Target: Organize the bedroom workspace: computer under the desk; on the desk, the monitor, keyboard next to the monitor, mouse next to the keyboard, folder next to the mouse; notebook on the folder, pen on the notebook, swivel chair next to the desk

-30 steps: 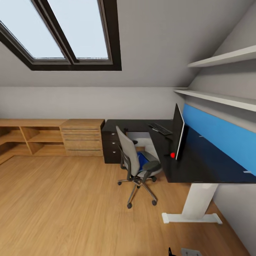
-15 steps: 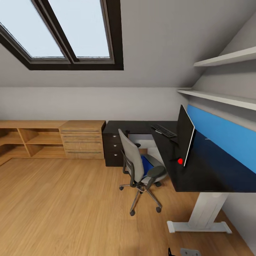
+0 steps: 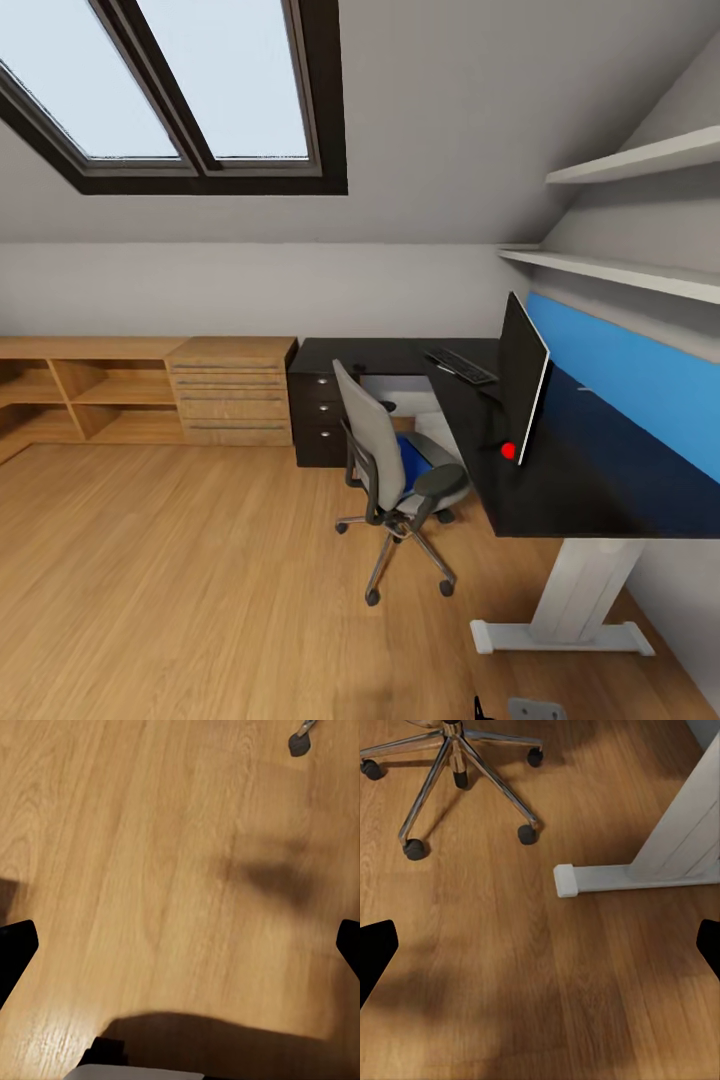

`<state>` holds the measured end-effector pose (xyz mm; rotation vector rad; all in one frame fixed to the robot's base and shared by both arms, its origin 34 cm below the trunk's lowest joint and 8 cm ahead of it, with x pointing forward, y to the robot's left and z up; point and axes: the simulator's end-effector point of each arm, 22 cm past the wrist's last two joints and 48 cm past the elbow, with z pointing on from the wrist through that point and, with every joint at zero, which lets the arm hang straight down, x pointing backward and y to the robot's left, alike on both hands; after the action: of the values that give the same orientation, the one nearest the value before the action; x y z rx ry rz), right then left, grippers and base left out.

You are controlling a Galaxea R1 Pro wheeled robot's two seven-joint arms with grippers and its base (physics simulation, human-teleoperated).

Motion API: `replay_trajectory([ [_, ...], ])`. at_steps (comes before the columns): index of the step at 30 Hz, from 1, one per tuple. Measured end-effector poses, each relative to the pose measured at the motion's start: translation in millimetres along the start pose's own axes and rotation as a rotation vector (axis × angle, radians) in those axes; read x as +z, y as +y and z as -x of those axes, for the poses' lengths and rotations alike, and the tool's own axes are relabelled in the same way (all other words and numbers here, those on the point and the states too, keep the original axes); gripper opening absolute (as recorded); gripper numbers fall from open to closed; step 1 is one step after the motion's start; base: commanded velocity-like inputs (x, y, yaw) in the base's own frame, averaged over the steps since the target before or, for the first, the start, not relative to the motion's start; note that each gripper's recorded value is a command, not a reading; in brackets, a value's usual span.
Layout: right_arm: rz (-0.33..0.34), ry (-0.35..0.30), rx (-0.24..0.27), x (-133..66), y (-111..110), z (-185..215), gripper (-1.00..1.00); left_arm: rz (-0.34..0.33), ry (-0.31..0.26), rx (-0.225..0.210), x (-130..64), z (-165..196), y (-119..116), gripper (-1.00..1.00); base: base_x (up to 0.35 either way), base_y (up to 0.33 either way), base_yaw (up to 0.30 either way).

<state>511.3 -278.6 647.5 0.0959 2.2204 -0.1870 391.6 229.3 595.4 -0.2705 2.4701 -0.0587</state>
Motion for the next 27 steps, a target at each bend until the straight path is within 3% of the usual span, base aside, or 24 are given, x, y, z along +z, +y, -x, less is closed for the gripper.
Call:
replay_trajectory([
  [9, 0.0, 0.0, 0.0, 8.1, 1, -9, 1.0, 0.059, 0.044, 0.002, 9.7, -16, 14, 1.0, 0.0, 0.0, 0.0],
  [27, 0.0, -0.008, 0.002, 25.0, 4, -26, 1.0, 0.064, 0.046, 0.0, 30.9, -30, 17, 1.0, 0.0, 0.0, 0.0],
])
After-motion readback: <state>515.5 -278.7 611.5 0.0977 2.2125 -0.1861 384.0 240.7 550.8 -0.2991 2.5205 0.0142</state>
